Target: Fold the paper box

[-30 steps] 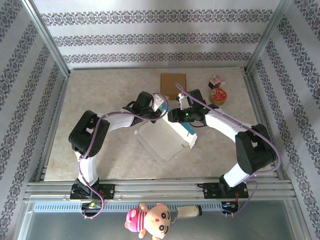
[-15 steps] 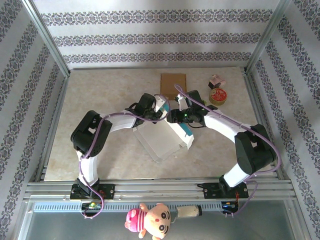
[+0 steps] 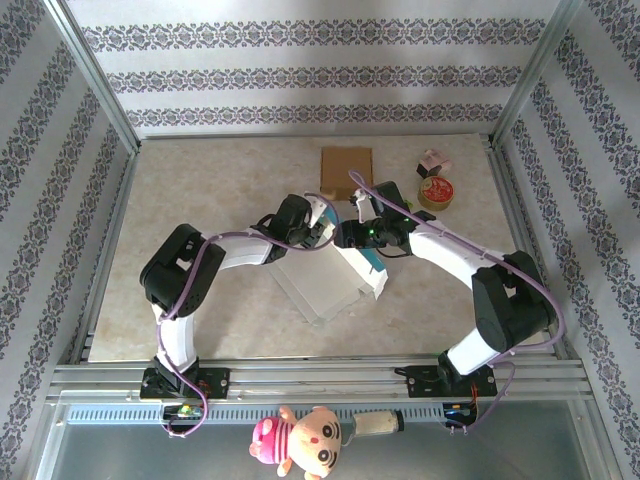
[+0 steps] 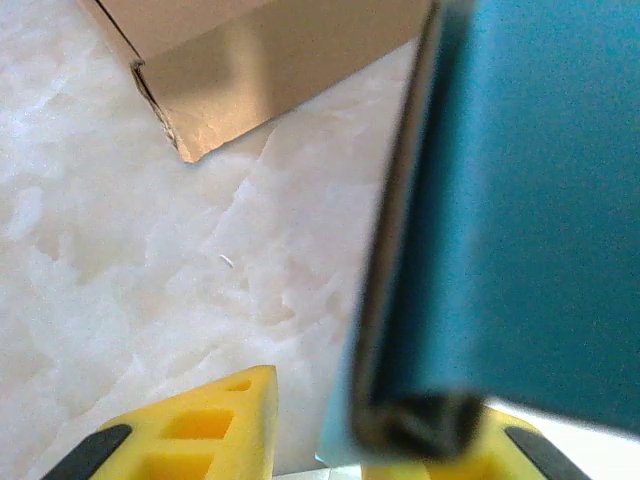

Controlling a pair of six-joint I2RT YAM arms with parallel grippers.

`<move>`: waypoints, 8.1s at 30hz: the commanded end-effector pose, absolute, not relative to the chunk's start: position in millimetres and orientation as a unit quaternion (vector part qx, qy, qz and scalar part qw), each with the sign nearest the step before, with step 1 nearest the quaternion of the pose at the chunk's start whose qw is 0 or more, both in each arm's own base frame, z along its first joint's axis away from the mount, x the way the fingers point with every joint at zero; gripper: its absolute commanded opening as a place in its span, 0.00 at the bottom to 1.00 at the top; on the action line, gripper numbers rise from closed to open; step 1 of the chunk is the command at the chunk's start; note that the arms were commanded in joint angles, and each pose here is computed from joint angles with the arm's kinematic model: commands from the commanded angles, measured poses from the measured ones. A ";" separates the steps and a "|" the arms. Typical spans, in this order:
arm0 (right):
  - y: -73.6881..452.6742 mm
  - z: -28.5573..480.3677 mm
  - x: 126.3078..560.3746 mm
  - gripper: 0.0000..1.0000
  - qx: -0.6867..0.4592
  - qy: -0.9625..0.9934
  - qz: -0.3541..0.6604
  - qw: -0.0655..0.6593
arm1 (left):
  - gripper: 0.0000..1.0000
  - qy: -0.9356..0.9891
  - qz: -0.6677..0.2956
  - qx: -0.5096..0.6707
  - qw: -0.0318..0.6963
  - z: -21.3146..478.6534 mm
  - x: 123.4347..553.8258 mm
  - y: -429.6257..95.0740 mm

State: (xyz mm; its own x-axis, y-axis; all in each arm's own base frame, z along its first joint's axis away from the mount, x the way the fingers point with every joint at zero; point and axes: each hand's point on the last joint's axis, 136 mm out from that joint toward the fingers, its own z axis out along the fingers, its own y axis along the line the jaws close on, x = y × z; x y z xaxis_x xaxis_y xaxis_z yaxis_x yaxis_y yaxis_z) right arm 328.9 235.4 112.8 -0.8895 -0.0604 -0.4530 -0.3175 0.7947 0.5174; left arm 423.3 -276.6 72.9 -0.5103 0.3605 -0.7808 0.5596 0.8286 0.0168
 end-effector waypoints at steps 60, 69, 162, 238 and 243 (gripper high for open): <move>187.9 203.6 348.2 0.67 0.101 0.936 0.213 0.262 | 0.41 0.886 -0.119 -0.025 0.447 191.4 354.8 -165.5; 199.2 173.9 367.5 0.65 0.115 0.947 0.199 0.226 | 0.49 0.891 -0.314 -0.076 0.319 192.1 405.0 -175.6; 167.5 159.9 353.6 0.52 0.100 0.910 0.262 0.306 | 0.26 0.904 -0.327 -0.055 0.271 145.8 419.0 -187.7; 162.2 122.3 368.8 0.69 -0.044 0.838 0.188 0.510 | 0.26 0.914 -0.307 -0.032 0.265 149.7 417.4 -185.4; 128.6 124.9 393.6 0.84 -0.059 0.857 0.111 0.500 | 0.26 0.911 -0.312 -0.034 0.267 151.2 418.9 -186.9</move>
State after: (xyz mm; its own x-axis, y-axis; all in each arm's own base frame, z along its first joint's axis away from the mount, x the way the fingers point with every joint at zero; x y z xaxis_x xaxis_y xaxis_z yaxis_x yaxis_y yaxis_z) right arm 382.7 151.0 140.0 -0.4459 0.1280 -0.8859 -0.2633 0.9272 0.2665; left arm 420.6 -181.6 145.1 -0.8520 -0.2517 -0.4590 0.0803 0.8035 -0.5898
